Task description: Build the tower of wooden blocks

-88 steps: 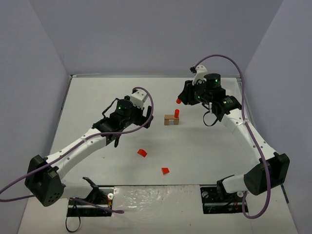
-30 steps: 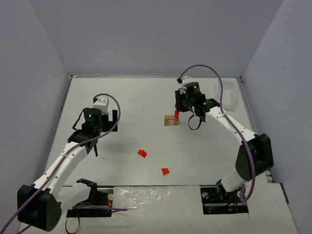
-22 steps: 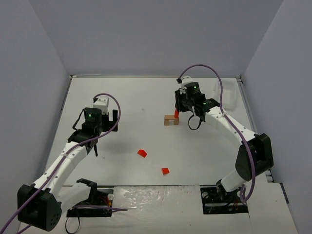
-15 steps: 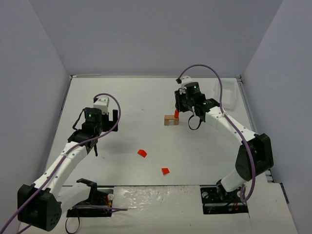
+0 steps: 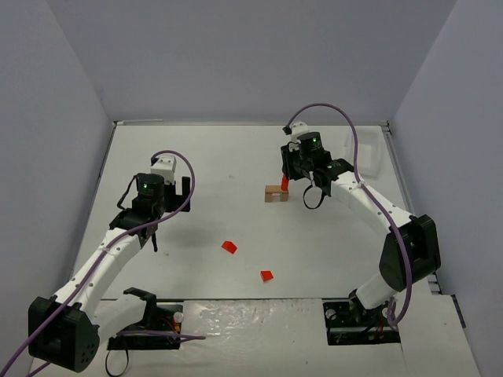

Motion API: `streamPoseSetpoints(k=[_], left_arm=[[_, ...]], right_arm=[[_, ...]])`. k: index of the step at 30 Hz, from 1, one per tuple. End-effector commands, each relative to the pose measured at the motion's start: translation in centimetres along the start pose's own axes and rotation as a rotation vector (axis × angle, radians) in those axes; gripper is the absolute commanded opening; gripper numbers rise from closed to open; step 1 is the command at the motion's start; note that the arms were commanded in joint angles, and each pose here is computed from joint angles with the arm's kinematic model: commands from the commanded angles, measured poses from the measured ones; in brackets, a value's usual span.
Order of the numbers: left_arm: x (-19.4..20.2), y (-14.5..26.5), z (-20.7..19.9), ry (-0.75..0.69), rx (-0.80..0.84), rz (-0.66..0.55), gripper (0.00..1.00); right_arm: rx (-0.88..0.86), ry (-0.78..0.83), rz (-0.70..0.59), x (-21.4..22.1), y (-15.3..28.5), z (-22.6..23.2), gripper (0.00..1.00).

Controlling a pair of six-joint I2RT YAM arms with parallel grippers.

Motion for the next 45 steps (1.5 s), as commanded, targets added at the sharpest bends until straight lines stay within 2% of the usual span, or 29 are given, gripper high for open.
streamPoseSetpoints(k=[1,45], left_arm=[[-1.3,-0.1,-0.4,-0.003,0.021,-0.065,0.97],[-1.3,-0.1,-0.4,-0.007,0.022,-0.062,0.97]], right_arm=[[-0.024,0.024,-0.098,-1.6,-0.3,0.2,0.00],[-0.011,0.041,-0.095,-0.5,-0.4,0.1,0.00]])
Point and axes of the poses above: each gripper's point midway between its finger pads, its own y axis back along the fingers, its own z axis along the line the jaws close on, x = y × z, the point moved 7 cm from there along y, back along the fingers, and after that the axes turned 3 degrees about y, right-handed, at the moved point
